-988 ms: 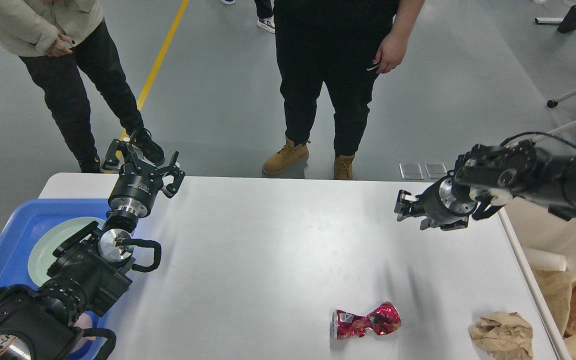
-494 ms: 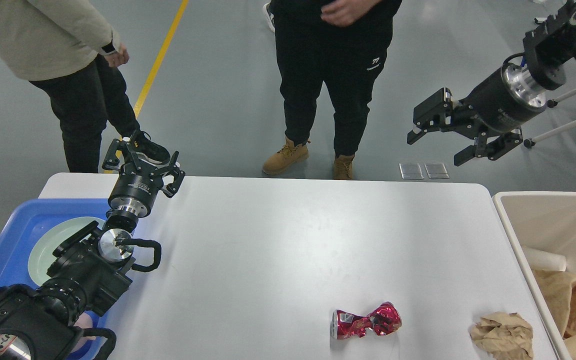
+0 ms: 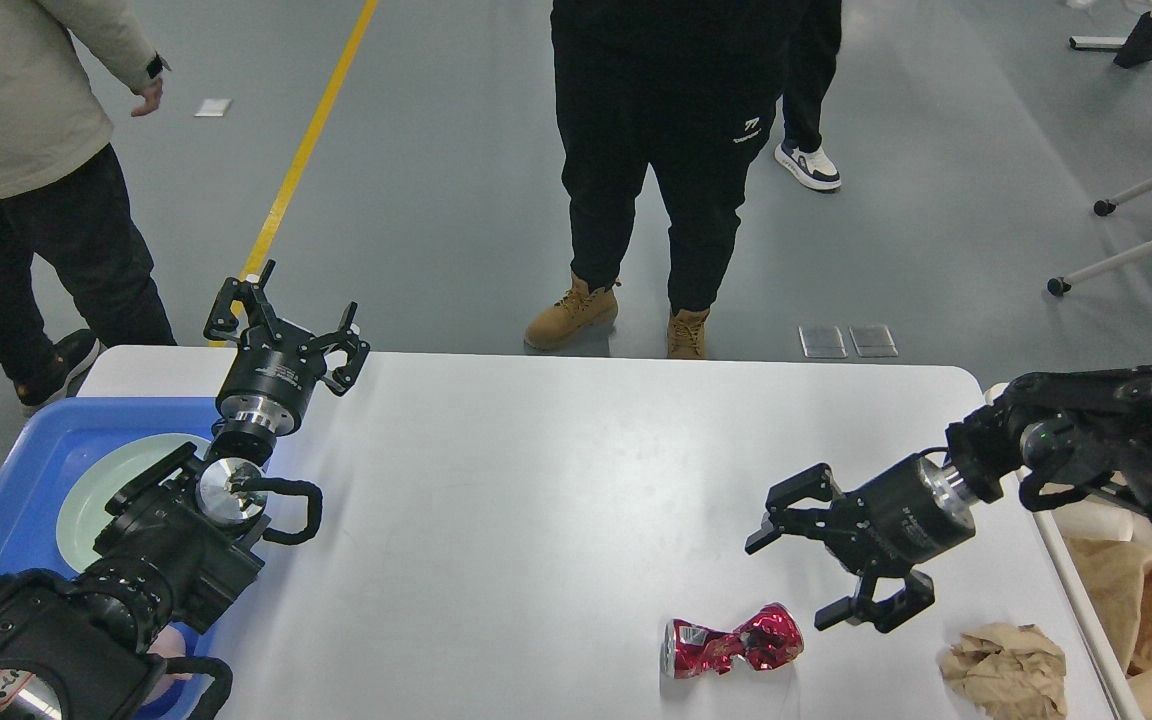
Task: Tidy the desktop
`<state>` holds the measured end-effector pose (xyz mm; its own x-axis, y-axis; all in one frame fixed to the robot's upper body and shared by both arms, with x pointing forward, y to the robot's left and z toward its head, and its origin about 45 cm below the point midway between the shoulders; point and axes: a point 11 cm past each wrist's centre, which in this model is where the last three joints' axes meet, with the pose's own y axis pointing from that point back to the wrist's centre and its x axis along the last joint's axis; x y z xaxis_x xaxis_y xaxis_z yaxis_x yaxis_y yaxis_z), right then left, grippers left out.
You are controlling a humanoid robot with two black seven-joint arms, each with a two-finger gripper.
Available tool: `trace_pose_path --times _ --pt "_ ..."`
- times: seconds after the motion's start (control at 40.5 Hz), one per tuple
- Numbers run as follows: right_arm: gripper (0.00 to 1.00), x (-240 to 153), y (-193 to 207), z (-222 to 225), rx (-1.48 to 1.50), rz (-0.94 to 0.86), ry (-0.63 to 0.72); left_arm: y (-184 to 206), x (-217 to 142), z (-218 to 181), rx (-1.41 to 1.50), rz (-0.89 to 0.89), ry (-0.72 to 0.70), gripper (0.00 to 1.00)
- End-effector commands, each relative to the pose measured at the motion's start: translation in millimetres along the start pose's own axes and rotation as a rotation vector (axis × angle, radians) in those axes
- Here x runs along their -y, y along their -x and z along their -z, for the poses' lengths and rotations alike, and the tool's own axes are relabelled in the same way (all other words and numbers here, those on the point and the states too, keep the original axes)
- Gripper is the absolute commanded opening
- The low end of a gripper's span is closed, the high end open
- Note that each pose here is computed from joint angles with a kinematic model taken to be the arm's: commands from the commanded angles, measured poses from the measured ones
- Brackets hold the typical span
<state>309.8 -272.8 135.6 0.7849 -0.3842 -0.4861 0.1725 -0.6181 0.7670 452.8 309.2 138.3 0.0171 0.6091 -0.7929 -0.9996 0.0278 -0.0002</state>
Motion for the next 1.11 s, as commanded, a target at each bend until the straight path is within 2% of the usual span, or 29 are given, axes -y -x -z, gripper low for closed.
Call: trace_pose_path --times 0.0,0.198,0.519,0.568,0.89,1.087 --pt "1.00 21.1 6.0 -11.1 0.064 0.050 -0.071 0.6 0.5 -0.3 0.000 0.001 0.001 0.96" --pt "1.00 42.2 4.4 -40.0 0.182 0.009 -0.085 0.8 0.5 -0.3 0.000 0.002 0.001 0.96" --pt "0.95 53.1 -3.2 -40.7 0.282 -0.074 -0.151 0.8 0.5 -0.3 0.000 0.002 0.001 0.96" --pt "0.91 58.1 -3.8 -38.4 0.290 -0.090 -0.150 0.1 0.0 0.0 0.000 0.001 0.000 0.96" --pt "0.91 79.0 1.3 -51.2 0.325 -0.103 -0.120 0.8 0.5 -0.3 0.000 0.002 0.001 0.96" --pt "0.86 83.0 -1.7 -54.3 0.339 -0.146 -0.108 -0.1 0.0 0.0 0.000 -0.001 0.000 0.96"
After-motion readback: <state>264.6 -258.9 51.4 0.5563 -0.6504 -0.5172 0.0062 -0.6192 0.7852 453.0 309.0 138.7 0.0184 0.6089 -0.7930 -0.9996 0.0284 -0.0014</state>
